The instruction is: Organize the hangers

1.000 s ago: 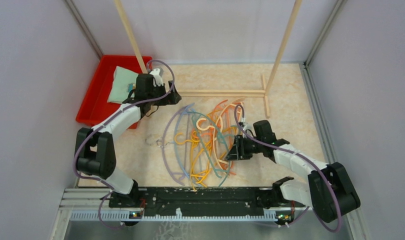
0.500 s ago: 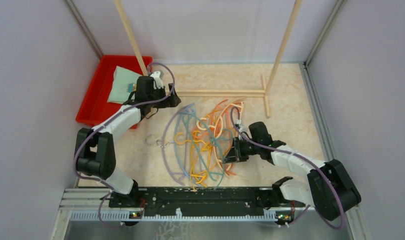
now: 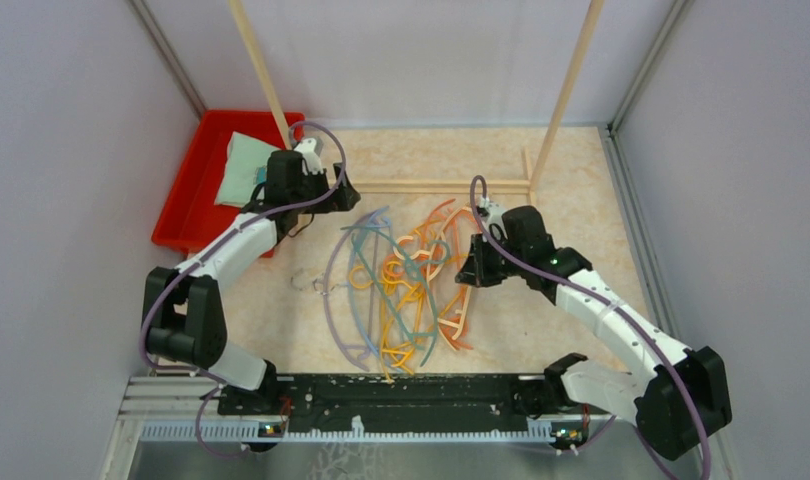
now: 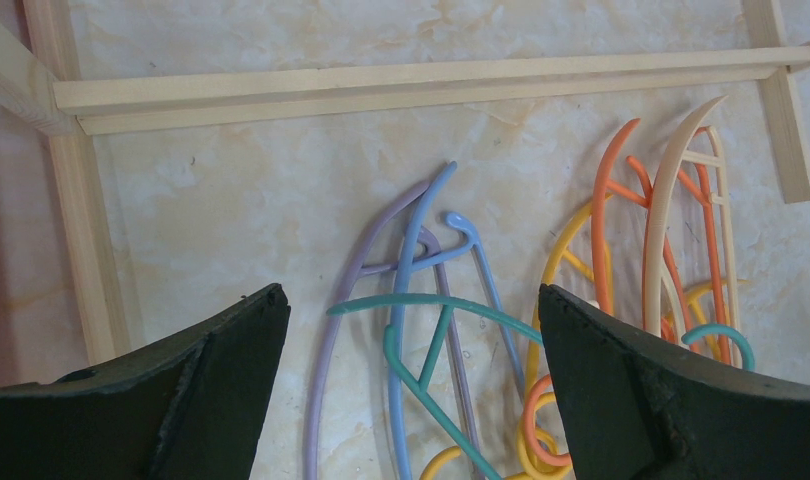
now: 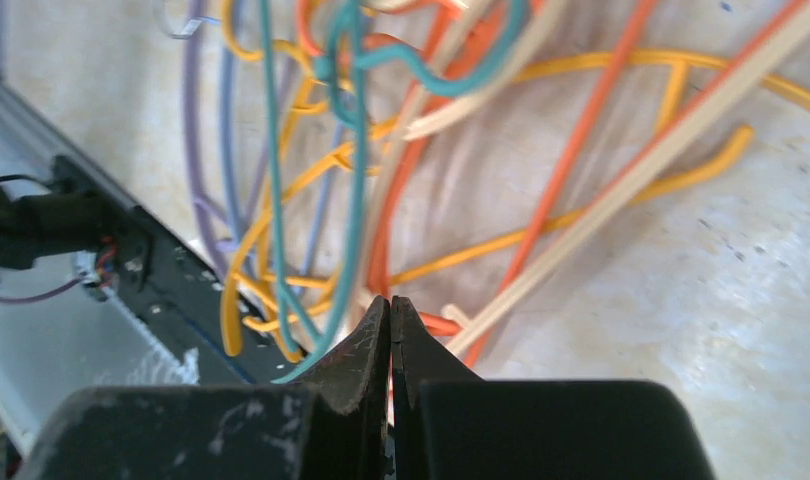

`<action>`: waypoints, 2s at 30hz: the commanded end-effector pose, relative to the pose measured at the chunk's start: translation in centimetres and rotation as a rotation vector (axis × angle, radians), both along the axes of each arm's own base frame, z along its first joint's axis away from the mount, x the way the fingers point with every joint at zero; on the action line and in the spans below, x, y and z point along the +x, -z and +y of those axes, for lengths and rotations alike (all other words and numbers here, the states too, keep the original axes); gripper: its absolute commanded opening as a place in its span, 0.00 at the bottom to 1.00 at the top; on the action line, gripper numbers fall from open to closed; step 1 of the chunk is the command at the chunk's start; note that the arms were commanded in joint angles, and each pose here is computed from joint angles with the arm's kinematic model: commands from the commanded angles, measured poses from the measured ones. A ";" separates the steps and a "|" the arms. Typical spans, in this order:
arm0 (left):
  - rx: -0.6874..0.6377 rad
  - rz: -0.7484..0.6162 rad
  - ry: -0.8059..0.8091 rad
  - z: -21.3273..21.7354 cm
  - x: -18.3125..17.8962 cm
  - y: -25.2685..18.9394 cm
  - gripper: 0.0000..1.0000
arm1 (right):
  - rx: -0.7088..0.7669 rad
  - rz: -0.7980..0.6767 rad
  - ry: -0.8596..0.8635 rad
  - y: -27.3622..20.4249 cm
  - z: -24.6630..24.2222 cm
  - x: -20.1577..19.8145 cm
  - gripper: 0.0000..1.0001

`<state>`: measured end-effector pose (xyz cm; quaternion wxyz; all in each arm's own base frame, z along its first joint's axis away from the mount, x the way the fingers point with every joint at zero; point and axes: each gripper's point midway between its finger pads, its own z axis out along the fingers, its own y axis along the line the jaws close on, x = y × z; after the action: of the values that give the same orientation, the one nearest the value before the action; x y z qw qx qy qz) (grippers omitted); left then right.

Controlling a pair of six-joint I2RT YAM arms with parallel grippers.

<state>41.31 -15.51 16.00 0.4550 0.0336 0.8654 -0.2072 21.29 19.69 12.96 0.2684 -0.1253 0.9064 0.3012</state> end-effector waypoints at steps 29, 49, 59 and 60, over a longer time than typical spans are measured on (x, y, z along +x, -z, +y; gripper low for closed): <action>0.065 0.033 -0.036 1.1 -4.1 1.2 0.99 | 0.122 0.157 -0.205 1.2 10.4 -10.2 0.38; 0.053 -0.072 0.007 1.3 -5.7 -1.4 0.99 | -0.029 0.111 0.271 4.7 9.6 -6.6 0.48; 0.039 -0.067 0.008 1.4 -6.9 -1.1 0.99 | -0.128 0.069 0.327 6.4 9.1 -5.5 0.46; 0.038 -0.063 0.007 1.5 -7.1 -0.9 0.99 | -0.133 0.063 0.325 6.5 9.2 -5.3 0.46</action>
<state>34.87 -13.78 16.69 0.4751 0.0445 0.8596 -0.1829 14.36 27.52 5.04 0.2415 0.0107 0.9506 0.1948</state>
